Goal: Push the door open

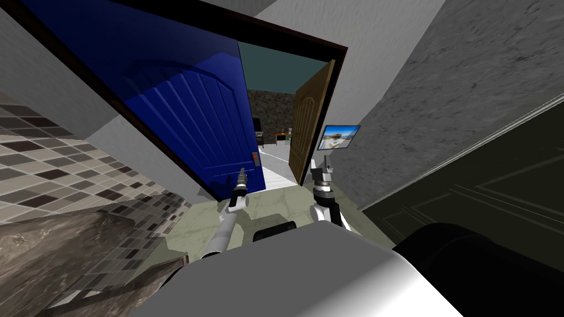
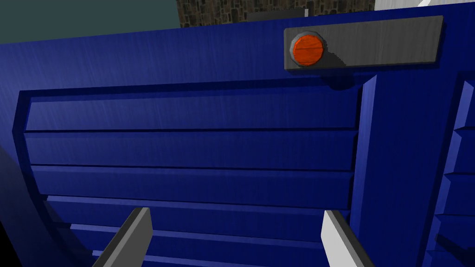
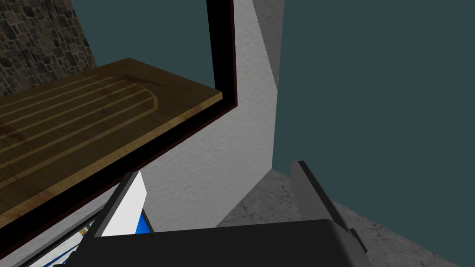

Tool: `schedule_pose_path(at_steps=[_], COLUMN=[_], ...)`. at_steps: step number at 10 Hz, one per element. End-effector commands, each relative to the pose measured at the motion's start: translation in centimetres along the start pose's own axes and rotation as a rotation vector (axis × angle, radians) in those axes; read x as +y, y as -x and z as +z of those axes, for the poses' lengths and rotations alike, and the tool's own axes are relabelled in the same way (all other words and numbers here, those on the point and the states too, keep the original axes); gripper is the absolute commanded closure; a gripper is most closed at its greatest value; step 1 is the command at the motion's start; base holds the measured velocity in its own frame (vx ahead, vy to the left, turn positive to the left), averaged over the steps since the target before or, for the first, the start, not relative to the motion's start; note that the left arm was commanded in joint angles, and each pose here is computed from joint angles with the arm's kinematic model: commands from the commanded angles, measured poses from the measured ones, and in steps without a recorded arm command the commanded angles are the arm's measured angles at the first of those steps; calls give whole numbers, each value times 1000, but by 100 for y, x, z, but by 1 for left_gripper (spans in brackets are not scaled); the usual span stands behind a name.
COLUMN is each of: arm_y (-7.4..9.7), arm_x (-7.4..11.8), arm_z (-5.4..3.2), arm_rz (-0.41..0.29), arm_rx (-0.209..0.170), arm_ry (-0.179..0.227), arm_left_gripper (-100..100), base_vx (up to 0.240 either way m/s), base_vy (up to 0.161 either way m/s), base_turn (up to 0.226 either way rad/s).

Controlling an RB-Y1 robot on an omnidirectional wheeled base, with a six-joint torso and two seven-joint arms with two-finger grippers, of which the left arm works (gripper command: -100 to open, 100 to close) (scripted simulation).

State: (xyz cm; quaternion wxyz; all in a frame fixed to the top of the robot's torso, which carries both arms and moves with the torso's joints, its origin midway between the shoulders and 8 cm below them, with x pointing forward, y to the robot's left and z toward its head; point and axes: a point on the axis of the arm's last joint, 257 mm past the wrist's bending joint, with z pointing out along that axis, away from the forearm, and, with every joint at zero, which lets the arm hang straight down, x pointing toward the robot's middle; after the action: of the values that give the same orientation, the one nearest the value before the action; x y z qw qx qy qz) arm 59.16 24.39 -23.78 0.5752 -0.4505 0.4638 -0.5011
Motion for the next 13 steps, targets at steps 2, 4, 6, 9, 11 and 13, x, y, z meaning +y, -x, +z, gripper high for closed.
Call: schedule_pose_path(at_steps=[2, 4, 6, 9, 11, 13], arm_y=[-115, -159, -204, -338, -425, -503], arm_x=[154, 197, 240, 352, 413, 463], arm_z=[40, 56, 71, 106, 121, 130], arm_rz=[-17, -23, -29, -47, -58, -67], arm_rx=[10, 14, 18, 29, 37, 44], arm_ry=[39, 51, 62, 94, 113, 129], arm_left_gripper=[-100, -100, -100, -100, -100, -100], base_vx=[99, 74, 67, 74, 93, 92], base_vy=[29, 13, 23, 17, 18, 20], base_turn=[-1, 2, -1, 0, 1, 0])
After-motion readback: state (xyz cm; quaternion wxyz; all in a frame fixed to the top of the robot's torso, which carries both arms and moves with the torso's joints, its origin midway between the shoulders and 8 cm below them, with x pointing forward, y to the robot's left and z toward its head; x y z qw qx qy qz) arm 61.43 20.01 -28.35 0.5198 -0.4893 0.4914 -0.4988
